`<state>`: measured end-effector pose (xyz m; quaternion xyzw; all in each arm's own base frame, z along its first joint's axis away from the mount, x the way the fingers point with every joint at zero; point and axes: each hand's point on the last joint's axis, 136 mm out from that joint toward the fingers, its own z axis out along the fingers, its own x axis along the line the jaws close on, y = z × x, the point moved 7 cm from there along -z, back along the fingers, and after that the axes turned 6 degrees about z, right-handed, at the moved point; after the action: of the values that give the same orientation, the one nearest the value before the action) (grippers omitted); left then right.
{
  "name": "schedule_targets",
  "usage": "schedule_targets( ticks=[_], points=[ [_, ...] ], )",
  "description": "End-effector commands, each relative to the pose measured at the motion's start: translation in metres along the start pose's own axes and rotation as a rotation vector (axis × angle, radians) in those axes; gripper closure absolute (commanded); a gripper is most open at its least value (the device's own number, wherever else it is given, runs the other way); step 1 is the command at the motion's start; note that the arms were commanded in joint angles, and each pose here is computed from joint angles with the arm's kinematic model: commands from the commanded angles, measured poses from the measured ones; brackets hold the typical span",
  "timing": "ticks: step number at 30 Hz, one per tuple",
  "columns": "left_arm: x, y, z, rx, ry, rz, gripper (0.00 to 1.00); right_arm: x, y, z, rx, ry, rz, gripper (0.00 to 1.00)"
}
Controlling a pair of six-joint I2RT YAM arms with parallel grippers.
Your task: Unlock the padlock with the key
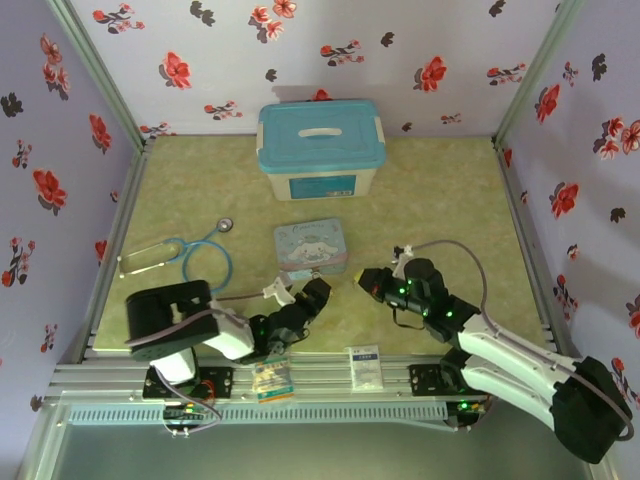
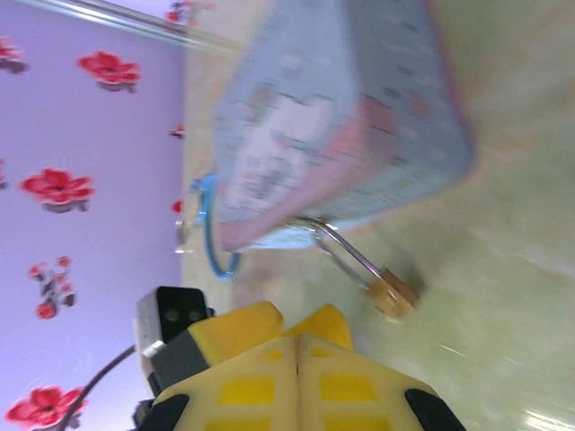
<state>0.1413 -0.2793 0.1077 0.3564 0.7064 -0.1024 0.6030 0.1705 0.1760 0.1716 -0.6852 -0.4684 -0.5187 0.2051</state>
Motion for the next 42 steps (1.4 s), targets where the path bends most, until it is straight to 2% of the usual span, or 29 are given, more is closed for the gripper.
schedule_targets(
  ticks=[1,4,9,16,20,23,26,28,33,36,37,39,42],
  points=[
    [-0.014,0.010,-0.009,-0.034,-0.009,0.025,0.35,0.029,0.006,-0.002,0.014,0.090,-0.125,1.00],
    [-0.034,0.013,-0.013,-0.012,-0.073,-0.033,0.29,0.054,0.008,-0.001,0.034,0.220,-0.169,1.00],
    [-0.053,0.018,-0.020,-0.008,-0.173,-0.151,0.24,0.085,0.007,-0.003,0.063,0.331,-0.270,1.00],
    [-0.059,0.015,-0.017,0.029,-0.272,-0.380,0.21,0.098,-0.008,0.004,0.133,0.429,-0.308,1.00],
    [-0.080,0.018,-0.021,0.028,-0.330,-0.358,0.23,0.087,-0.010,0.007,0.111,0.407,-0.292,1.00],
    [-0.085,0.024,-0.026,0.012,-0.349,-0.359,0.30,0.080,-0.010,0.008,0.090,0.405,-0.268,1.00],
    [-0.082,0.027,-0.028,0.002,-0.347,-0.366,0.48,0.075,-0.009,0.007,0.071,0.400,-0.255,1.00],
    [-0.082,0.026,-0.028,0.004,-0.345,-0.363,0.56,0.074,-0.009,0.006,0.063,0.399,-0.252,1.00],
    [-0.085,0.023,-0.026,0.003,-0.348,-0.356,0.68,0.072,-0.010,0.004,0.053,0.399,-0.244,1.00],
    [-0.083,0.022,-0.025,0.006,-0.342,-0.362,0.67,0.071,-0.010,0.003,0.053,0.391,-0.244,1.00],
    [-0.082,0.022,-0.025,0.001,-0.338,-0.358,0.63,0.071,-0.010,0.002,0.052,0.393,-0.248,1.00],
    [-0.080,0.023,-0.025,-0.001,-0.334,-0.370,0.42,0.072,-0.010,0.000,0.049,0.397,-0.254,1.00],
    [-0.086,0.022,-0.027,0.000,-0.351,-0.367,0.36,0.069,-0.010,-0.001,0.041,0.389,-0.251,1.00]
  ],
)
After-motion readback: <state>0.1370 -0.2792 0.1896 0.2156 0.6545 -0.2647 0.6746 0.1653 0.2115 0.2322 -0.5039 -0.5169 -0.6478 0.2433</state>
